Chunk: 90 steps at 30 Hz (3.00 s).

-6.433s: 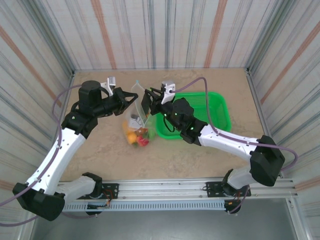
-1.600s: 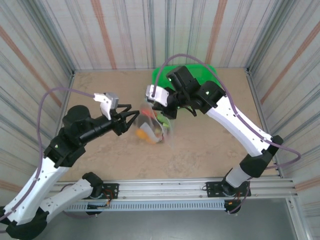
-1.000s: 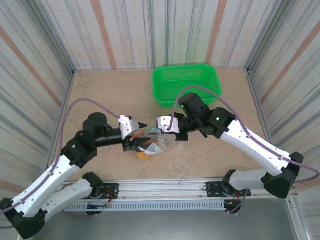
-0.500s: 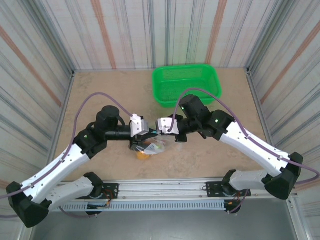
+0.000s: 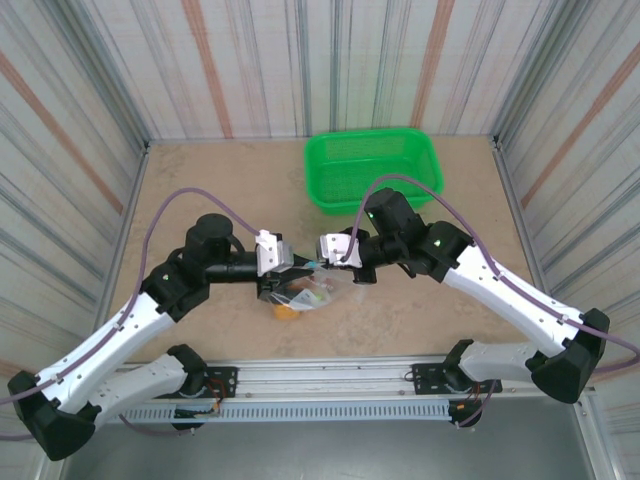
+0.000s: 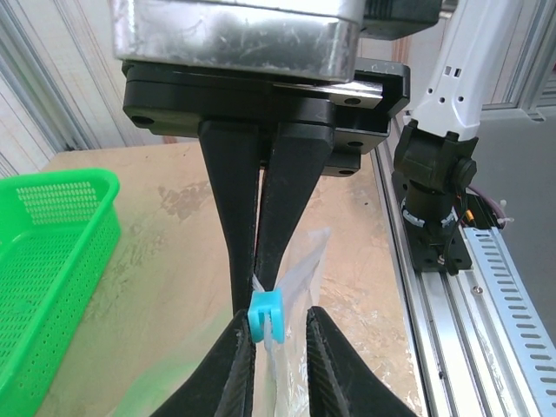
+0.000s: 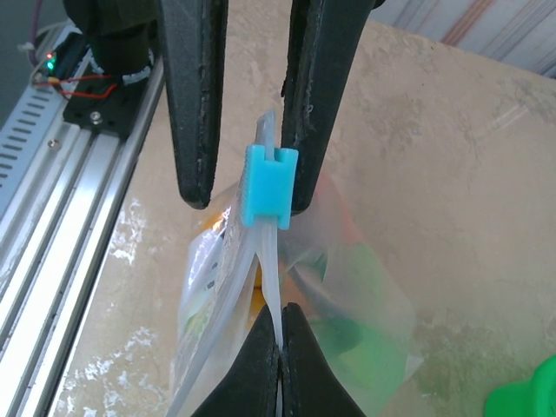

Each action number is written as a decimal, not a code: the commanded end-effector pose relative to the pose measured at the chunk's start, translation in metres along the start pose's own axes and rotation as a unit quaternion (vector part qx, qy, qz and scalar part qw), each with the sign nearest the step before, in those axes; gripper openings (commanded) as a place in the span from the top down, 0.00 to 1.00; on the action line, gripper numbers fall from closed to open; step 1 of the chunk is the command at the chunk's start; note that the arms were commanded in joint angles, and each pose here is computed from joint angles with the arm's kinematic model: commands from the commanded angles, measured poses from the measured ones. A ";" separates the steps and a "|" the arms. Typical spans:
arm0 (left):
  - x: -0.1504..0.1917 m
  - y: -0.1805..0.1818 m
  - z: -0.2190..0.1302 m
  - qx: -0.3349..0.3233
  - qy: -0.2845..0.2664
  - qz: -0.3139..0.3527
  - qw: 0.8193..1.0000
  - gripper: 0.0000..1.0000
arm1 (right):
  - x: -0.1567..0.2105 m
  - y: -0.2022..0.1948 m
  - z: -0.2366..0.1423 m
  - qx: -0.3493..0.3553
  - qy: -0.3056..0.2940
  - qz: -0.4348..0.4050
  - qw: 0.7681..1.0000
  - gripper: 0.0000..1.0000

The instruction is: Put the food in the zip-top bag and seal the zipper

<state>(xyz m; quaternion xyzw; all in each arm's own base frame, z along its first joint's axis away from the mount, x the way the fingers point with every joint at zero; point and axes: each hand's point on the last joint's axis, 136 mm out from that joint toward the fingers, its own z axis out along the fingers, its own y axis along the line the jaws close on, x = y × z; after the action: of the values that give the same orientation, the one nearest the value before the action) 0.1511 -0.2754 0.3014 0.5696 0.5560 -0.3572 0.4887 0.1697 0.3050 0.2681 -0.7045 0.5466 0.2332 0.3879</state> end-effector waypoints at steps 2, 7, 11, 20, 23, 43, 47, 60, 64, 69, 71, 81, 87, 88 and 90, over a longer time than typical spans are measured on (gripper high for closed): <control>0.000 -0.003 0.001 0.006 -0.006 -0.004 1.000 0.80 | -0.002 0.002 -0.005 0.002 -0.009 0.005 1.000 1.00; 0.005 -0.001 0.002 0.000 0.001 -0.011 1.000 0.79 | -0.003 0.002 -0.006 0.003 -0.013 0.004 1.000 1.00; 0.009 0.003 0.003 -0.011 0.001 -0.018 1.000 0.72 | -0.002 0.002 -0.006 0.003 -0.013 0.007 1.000 1.00; 0.007 0.001 0.003 -0.002 -0.006 -0.012 1.000 0.93 | 0.000 0.003 -0.002 -0.005 -0.012 0.012 1.000 1.00; 0.006 0.000 0.003 -0.001 -0.007 -0.010 1.000 1.00 | 0.002 0.002 -0.002 -0.004 -0.010 0.015 1.000 1.00; 0.009 0.024 -0.015 -0.113 -0.027 0.027 0.993 1.00 | -0.071 -0.006 -0.052 0.031 -0.100 0.031 0.994 0.72; 0.006 0.020 -0.017 -0.109 -0.036 0.031 0.993 1.00 | -0.087 -0.004 -0.042 0.016 -0.127 0.039 0.991 0.68; 0.007 0.014 -0.018 -0.099 -0.038 0.038 0.994 1.00 | -0.082 -0.013 -0.012 -0.012 -0.149 0.082 0.985 0.69; 0.009 0.013 -0.018 -0.098 -0.037 0.041 0.994 1.00 | -0.073 -0.013 -0.008 -0.025 -0.152 0.100 0.983 0.70; 0.009 0.013 -0.017 -0.096 -0.038 0.043 0.994 1.00 | -0.065 -0.014 -0.007 -0.036 -0.151 0.118 0.981 0.75; 0.010 0.013 -0.017 -0.095 -0.038 0.042 0.994 1.00 | -0.063 -0.013 -0.005 -0.042 -0.152 0.124 0.980 0.76; 0.009 0.012 -0.017 -0.094 -0.039 0.040 0.994 1.00 | -0.063 -0.007 0.000 -0.063 -0.161 0.134 0.976 0.70; 0.007 0.012 -0.017 -0.093 -0.042 0.040 0.994 1.00 | -0.059 -0.009 0.003 -0.061 -0.153 0.138 0.977 0.75; 0.008 0.012 -0.017 -0.091 -0.042 0.040 0.994 1.00 | -0.058 -0.008 0.004 -0.063 -0.151 0.140 0.976 0.76; 0.007 0.012 -0.017 -0.092 -0.042 0.040 0.994 1.00 | -0.058 -0.010 0.006 -0.060 -0.149 0.141 0.977 0.76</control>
<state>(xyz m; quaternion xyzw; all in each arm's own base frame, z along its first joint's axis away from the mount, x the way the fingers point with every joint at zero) 0.1635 -0.2563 0.2935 0.5258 0.5590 -0.3063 0.5633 0.1611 0.3414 0.3155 -0.6030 0.5563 0.4141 0.3942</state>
